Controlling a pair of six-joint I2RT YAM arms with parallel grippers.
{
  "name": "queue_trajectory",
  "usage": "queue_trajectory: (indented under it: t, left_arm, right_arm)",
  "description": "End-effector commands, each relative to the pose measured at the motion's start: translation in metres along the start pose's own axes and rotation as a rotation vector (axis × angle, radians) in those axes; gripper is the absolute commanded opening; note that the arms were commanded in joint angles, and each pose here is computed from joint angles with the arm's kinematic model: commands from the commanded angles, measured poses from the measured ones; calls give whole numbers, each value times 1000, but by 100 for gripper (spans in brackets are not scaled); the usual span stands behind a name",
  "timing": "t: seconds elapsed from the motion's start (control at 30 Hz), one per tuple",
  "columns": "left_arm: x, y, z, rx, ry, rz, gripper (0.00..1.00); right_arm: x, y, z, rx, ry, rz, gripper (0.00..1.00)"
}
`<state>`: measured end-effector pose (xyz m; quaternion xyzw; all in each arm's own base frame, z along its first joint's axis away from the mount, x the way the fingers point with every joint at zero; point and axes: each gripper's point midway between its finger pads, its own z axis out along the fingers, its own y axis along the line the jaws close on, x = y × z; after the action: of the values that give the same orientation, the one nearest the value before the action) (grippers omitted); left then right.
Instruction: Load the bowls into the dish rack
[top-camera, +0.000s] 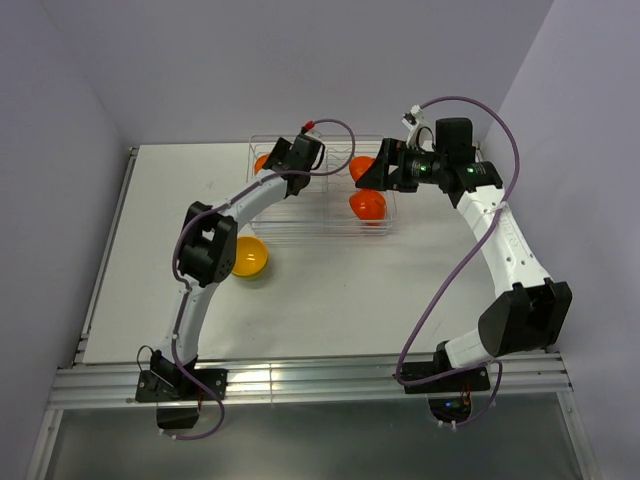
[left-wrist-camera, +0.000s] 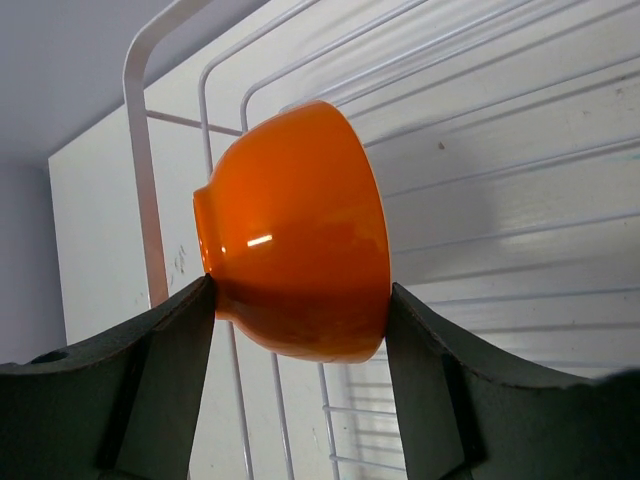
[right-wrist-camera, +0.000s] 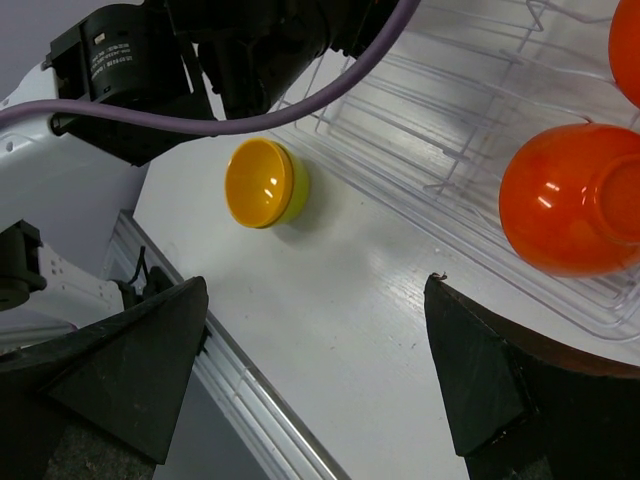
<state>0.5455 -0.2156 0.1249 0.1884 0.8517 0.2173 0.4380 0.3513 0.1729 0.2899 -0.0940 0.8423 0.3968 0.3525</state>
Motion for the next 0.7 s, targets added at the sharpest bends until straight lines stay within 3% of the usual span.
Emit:
queue_trajectory:
  t: [0.0, 0.3, 0.37, 0.43, 0.5, 0.53, 0.67]
  left_arm:
    - [-36, 16, -8, -73, -95, -27, 0]
    - [-27, 9, 3, -109, -78, 23, 6]
    - [-24, 6, 3, -104, -76, 30, 17]
    - [-24, 3, 4, -87, -77, 27, 37]
    - [-23, 1, 3, -70, -75, 24, 45]
    - [-24, 0, 2, -62, -79, 18, 55]
    - [-24, -5, 4, -36, -78, 17, 79]
  right_arm:
    - [-8, 4, -3, -17, -34, -25, 96]
    - [-7, 4, -4, -15, -34, -29, 96]
    - [-6, 3, -4, -14, -31, -29, 96]
    - [-5, 2, -3, -13, -28, -28, 96]
    - [-4, 2, -3, -13, -27, -26, 96]
    - [-4, 3, -3, -15, -28, -27, 96]
    - [-4, 2, -3, -11, -27, -28, 96]
